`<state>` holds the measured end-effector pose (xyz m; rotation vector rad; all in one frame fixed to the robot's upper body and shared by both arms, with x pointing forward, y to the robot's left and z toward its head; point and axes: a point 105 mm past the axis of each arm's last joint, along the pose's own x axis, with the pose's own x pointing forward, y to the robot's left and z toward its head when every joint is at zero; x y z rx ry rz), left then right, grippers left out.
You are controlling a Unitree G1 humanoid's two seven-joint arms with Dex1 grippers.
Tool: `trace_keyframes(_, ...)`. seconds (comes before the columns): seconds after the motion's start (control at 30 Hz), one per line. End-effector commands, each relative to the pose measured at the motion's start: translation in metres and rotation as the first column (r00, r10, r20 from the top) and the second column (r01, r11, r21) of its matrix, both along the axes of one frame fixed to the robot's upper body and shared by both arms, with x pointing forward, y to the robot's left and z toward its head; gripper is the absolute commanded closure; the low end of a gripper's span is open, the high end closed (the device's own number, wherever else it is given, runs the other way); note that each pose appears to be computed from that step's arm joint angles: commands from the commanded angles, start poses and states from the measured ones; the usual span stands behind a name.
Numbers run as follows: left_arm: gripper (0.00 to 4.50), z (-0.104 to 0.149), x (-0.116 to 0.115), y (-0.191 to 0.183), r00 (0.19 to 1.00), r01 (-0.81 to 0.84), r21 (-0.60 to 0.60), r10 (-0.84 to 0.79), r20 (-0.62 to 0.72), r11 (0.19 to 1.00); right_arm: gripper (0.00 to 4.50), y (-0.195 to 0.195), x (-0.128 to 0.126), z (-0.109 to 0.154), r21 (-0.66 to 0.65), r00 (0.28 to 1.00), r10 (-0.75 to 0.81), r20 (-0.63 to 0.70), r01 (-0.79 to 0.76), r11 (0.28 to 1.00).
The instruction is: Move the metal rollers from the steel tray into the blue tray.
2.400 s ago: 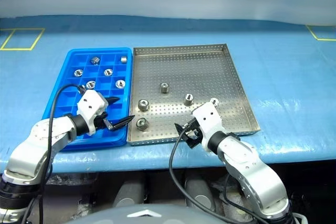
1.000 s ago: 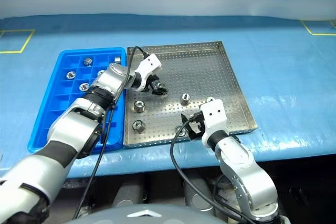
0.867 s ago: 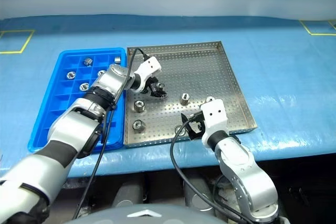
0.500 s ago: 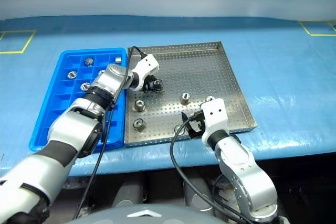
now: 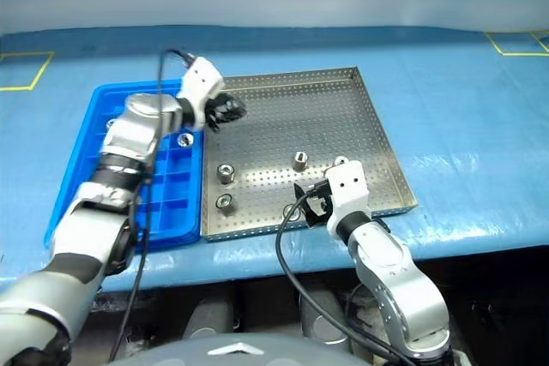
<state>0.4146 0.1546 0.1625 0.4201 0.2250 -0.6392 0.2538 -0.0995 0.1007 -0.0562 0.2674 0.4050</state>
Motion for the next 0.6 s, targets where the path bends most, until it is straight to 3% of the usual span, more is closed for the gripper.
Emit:
trace_keyframes(0.03, 2.63, 0.035, -0.021, 0.039, 0.983, -0.132, 0.009, 0.130, 0.132, 0.991, 0.00, 0.010, 0.003, 0.010, 0.022, 0.998, 0.042, 0.047, -0.044, 0.999)
trace_keyframes(0.23, 2.63, 0.032, -0.058, 0.101, 0.905, -0.406, 0.083, 0.387, 0.179, 0.910, 0.00, 0.023, 0.009, 0.009, 0.027, 0.992, 0.115, 0.043, -0.117, 0.993)
trace_keyframes(0.43, 2.63, 0.009, -0.081, 0.128, 0.833, -0.547, 0.105, 0.528, 0.163, 0.830, 0.00, 0.032, 0.013, 0.010, 0.010, 0.983, 0.172, 0.055, -0.173, 0.985)
trace_keyframes(0.6, 2.63, -0.008, -0.084, 0.131, 0.804, -0.592, 0.103, 0.577, 0.143, 0.800, 0.00, 0.038, 0.011, 0.009, 0.004, 0.977, 0.206, 0.061, -0.207, 0.978)
